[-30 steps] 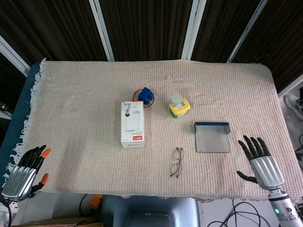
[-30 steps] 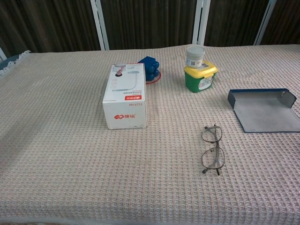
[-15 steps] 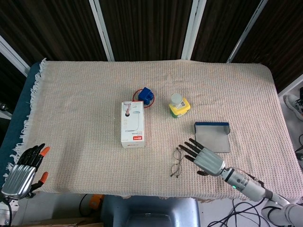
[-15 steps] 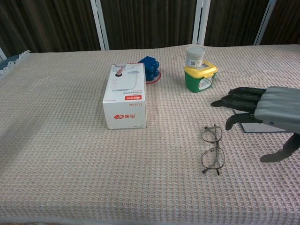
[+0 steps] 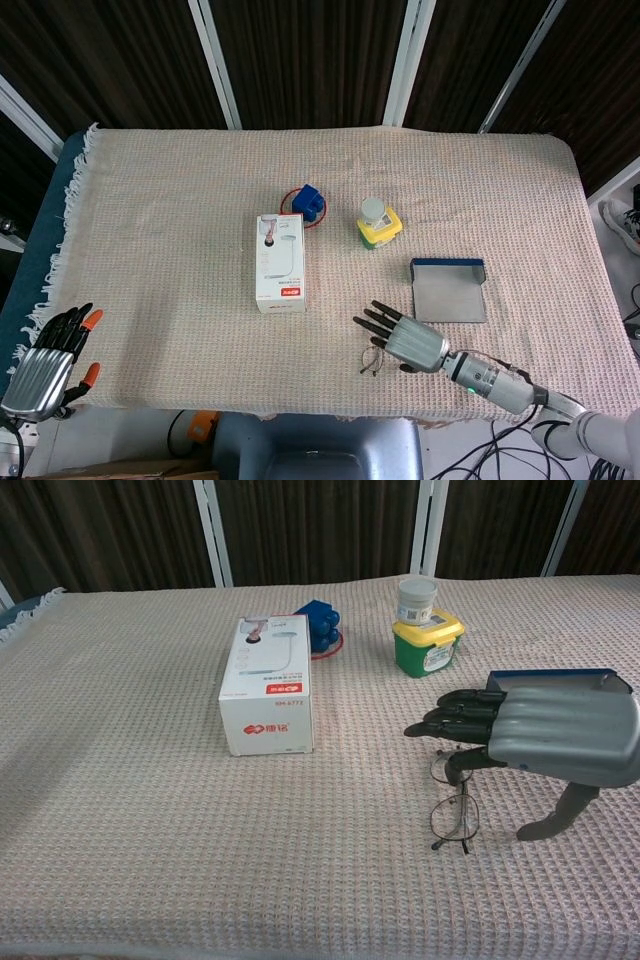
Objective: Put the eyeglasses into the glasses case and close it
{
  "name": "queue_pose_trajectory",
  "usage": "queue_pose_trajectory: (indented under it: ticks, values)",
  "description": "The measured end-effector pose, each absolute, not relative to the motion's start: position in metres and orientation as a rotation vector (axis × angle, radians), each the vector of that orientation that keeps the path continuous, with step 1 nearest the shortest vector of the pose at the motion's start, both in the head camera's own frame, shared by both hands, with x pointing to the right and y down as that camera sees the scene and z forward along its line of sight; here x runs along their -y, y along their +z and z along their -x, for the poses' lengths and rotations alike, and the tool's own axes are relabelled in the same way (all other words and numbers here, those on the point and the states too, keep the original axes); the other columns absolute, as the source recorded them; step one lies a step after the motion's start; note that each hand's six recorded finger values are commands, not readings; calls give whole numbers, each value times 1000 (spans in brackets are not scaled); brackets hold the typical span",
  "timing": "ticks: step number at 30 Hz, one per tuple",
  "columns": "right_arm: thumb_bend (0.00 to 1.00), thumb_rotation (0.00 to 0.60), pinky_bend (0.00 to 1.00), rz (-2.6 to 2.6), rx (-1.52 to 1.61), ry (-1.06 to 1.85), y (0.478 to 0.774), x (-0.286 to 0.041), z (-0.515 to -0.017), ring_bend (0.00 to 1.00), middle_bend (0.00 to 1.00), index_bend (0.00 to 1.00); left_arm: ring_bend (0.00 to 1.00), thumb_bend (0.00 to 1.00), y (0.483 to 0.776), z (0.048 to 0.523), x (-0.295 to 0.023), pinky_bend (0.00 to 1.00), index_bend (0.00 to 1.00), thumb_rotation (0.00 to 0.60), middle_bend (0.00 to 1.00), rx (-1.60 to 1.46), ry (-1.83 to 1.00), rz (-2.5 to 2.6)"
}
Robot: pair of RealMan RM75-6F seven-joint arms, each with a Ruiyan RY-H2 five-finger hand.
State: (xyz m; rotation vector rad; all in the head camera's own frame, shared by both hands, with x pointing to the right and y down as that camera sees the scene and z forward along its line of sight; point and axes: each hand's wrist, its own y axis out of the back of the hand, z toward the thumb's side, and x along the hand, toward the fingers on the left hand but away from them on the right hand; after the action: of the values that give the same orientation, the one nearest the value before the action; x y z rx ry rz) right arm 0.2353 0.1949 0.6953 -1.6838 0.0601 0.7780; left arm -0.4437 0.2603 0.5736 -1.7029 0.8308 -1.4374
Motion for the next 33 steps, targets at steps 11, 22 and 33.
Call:
queue_pose_trajectory:
  ticks: [11,22,33]
  values:
    - [403,600,0,1651,-116,768,698,-194,-224,0,0,555,0,387,573,445,-260,117,0,600,0,-836,-1442,1696]
    - [494,600,14,1628,-127,778,700,-189,-220,0,0,650,0,388,573,446,-259,117,0,600,0,-841,-1444,1694]
    - [597,600,55,1604,-155,803,711,-186,-214,0,8,698,0,390,572,448,-259,117,0,600,0,-843,-1448,1692]
